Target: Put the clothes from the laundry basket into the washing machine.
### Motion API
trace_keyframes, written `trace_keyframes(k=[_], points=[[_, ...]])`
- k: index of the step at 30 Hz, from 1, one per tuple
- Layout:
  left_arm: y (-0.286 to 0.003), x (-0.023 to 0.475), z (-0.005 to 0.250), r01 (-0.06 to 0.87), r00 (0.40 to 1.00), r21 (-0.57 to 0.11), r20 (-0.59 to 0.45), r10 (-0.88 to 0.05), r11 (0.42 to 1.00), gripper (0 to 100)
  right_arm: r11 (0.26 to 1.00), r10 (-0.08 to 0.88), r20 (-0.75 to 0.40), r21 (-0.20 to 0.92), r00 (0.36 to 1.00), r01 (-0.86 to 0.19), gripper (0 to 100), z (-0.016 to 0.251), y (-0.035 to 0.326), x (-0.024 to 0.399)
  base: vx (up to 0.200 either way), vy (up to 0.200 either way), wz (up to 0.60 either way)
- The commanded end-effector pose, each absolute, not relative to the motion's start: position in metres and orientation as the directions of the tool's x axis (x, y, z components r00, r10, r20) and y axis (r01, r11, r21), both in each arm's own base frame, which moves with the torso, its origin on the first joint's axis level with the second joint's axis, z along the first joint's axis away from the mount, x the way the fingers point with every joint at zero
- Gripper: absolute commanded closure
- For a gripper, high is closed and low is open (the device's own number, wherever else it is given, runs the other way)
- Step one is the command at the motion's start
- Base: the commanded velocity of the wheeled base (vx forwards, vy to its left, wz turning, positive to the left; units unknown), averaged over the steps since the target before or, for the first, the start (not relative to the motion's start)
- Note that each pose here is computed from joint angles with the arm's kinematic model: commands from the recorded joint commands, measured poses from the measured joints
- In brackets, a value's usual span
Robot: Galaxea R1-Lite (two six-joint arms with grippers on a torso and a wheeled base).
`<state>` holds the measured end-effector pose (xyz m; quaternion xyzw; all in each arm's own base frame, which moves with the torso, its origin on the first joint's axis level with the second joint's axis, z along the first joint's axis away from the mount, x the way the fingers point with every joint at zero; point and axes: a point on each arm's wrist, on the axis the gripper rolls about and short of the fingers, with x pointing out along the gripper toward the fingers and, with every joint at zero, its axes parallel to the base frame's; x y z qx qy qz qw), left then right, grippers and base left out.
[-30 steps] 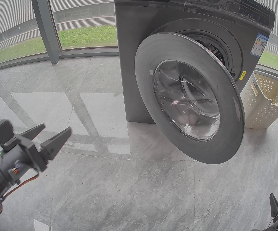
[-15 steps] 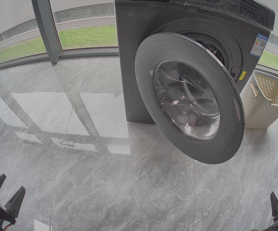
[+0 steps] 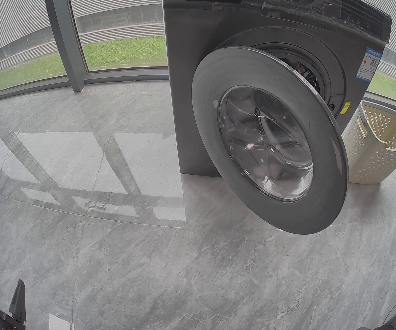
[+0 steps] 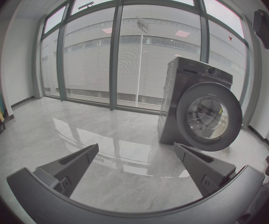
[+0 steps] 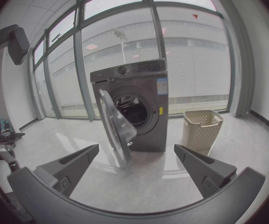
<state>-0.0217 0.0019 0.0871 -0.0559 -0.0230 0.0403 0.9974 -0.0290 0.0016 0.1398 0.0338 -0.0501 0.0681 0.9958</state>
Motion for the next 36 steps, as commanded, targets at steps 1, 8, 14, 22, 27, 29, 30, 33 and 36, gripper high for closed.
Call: trace_keyframes(k=[1,8,14,22,27,29,30,33,36], points=[[0.002,-0.023,0.079,-0.07,0.997,-0.068,0.024,0.072,0.995,0,0.956,0.287,-0.144,0.101,0.947,-0.274,0,0.146,0.006,0.005,0.0,0.0,0.0],[0.001,-0.023,0.079,-0.061,0.998,-0.069,0.031,0.063,0.996,0,0.938,0.345,-0.257,0.097,0.903,-0.332,0,0.158,0.011,0.06,0.0,0.0,0.0],[-0.001,-0.023,0.076,0.032,0.999,-0.003,0.002,-0.032,0.999,0,0.923,0.384,-0.289,0.1,0.877,-0.371,0,0.164,0.021,0.109,0.0,0.0,0.0],[-0.001,-0.023,0.076,0.031,1.0,-0.003,0.002,-0.031,1.0,0,0.917,0.398,-0.295,0.103,0.868,-0.385,0,0.165,0.029,0.126,0.0,0.0,0.0],[-0.001,-0.023,0.076,0.031,1.0,0.008,0.003,-0.031,1.0,0,0.908,0.418,-0.281,0.093,0.864,-0.409,0,0.163,0.029,0.114,0.0,-0.12,0.0],[-0.001,-0.023,0.076,0.031,1.0,0.006,0.005,-0.031,1.0,0,0.9,0.434,-0.28,0.093,0.857,-0.425,0,0.163,0.031,0.113,0.0,-0.2,0.0],[-0.001,-0.023,0.076,0.031,1.0,0.006,0.005,-0.031,1.0,0,0.899,0.436,-0.278,0.092,0.856,-0.428,0,0.164,0.032,0.113,0.0,-0.2,0.0],[-0.001,-0.023,0.076,0.031,1.0,0.006,0.005,-0.031,1.0,0,0.887,0.458,-0.278,0.091,0.844,-0.452,0,0.164,0.035,0.113,0.0,-0.2,0.0],[-0.001,-0.023,0.076,0.031,1.0,0.006,0.003,-0.031,1.0,0,0.869,0.492,-0.277,0.092,0.826,-0.487,0,0.165,0.04,0.112,0.0,-0.2,0.0]])
